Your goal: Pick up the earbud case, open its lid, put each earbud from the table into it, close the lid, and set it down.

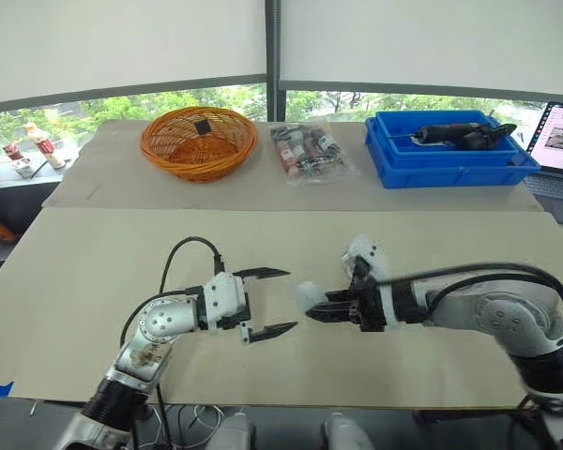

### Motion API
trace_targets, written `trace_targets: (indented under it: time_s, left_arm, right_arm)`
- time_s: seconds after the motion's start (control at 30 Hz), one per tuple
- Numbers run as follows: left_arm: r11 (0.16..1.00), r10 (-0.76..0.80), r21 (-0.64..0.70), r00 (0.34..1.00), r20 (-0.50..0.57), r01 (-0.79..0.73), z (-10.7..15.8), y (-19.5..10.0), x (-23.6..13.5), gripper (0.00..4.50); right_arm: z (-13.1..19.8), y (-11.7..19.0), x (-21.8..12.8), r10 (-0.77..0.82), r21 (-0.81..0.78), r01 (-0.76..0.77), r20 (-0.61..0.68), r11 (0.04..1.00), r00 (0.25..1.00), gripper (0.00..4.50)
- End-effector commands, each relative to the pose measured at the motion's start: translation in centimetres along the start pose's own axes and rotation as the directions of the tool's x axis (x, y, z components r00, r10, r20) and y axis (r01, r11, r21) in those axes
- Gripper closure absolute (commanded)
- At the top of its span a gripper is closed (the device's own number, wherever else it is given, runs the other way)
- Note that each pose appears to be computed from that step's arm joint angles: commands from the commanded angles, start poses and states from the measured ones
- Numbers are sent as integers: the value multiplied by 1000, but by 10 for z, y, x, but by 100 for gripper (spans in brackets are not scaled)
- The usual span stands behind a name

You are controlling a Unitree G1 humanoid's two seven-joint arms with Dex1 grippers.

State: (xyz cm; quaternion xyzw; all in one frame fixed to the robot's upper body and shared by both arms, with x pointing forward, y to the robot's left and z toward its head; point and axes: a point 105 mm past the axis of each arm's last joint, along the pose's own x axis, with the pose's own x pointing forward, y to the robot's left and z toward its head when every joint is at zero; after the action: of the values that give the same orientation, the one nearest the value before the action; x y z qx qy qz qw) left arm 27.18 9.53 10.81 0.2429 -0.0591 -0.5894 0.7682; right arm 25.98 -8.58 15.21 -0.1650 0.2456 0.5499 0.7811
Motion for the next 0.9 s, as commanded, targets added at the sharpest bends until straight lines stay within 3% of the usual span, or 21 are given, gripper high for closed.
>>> trace_targets:
  time_s: [0.03,0.2,0.67,0.77,0.9]
  left_arm:
    - [983,-99,-156,995,-31,93,8,-9,-4,0]
    - [979,-88,-191,994,-62,75,21,-3,5,0]
    - [985,-107,-148,991,-85,94,36,-1,33,0]
    - [983,-112,-155,992,-67,100,38,-1,35,75]
    - [981,-128,-157,990,-55,118,39,-5,37,262]
  right_arm:
    - [6,5,-1,23,-327,-44,-70,944,997,377]
    - [3,1,1,27,-485,-96,-147,869,989,377]
    - [10,-2,6,41,-524,-120,-160,843,986,377]
    - [11,-2,7,43,-527,-121,-158,841,986,377]
    - [12,-1,8,47,-533,-123,-155,837,987,377]
